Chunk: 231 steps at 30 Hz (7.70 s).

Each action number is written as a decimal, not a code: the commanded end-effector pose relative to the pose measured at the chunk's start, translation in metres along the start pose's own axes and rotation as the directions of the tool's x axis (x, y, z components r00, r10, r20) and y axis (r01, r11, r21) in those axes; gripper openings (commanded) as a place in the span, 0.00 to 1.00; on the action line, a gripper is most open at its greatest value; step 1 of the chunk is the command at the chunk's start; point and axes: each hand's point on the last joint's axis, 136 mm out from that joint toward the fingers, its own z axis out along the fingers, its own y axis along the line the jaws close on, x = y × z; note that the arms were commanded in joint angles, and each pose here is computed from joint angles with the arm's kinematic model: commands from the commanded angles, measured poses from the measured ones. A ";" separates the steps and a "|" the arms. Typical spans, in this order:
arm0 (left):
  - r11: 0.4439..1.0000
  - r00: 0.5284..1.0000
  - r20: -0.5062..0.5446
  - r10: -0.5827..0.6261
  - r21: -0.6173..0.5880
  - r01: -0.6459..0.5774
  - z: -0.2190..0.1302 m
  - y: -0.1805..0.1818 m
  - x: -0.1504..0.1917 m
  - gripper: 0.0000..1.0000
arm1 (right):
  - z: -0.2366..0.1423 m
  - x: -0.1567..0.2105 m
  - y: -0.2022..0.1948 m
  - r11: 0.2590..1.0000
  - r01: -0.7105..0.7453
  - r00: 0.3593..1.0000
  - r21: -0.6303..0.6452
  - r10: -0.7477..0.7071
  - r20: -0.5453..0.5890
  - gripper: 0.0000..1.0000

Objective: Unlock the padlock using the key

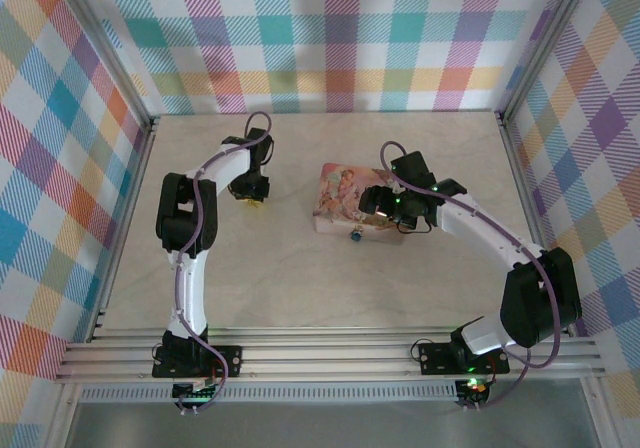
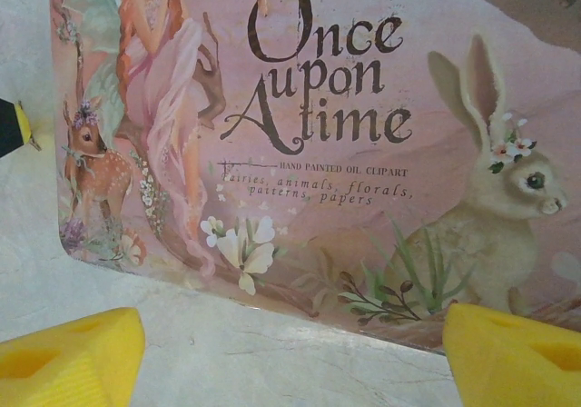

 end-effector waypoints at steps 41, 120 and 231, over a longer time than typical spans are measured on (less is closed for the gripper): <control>0.705 0.977 0.182 0.113 0.678 -0.207 -0.232 -0.083 0.104 0.00 | -0.061 0.038 0.204 0.393 0.801 0.589 -0.452 -0.656 0.472 0.84; 0.647 0.973 0.209 0.102 0.729 -0.224 -0.260 -0.067 0.107 0.00 | 0.007 0.079 0.237 -0.131 0.991 -0.079 -0.019 -0.704 0.706 0.41; 0.141 0.561 0.803 0.198 0.543 -0.828 -0.308 -0.137 0.172 0.31 | -0.081 0.113 0.192 0.044 0.701 0.479 -0.712 -0.768 0.425 0.00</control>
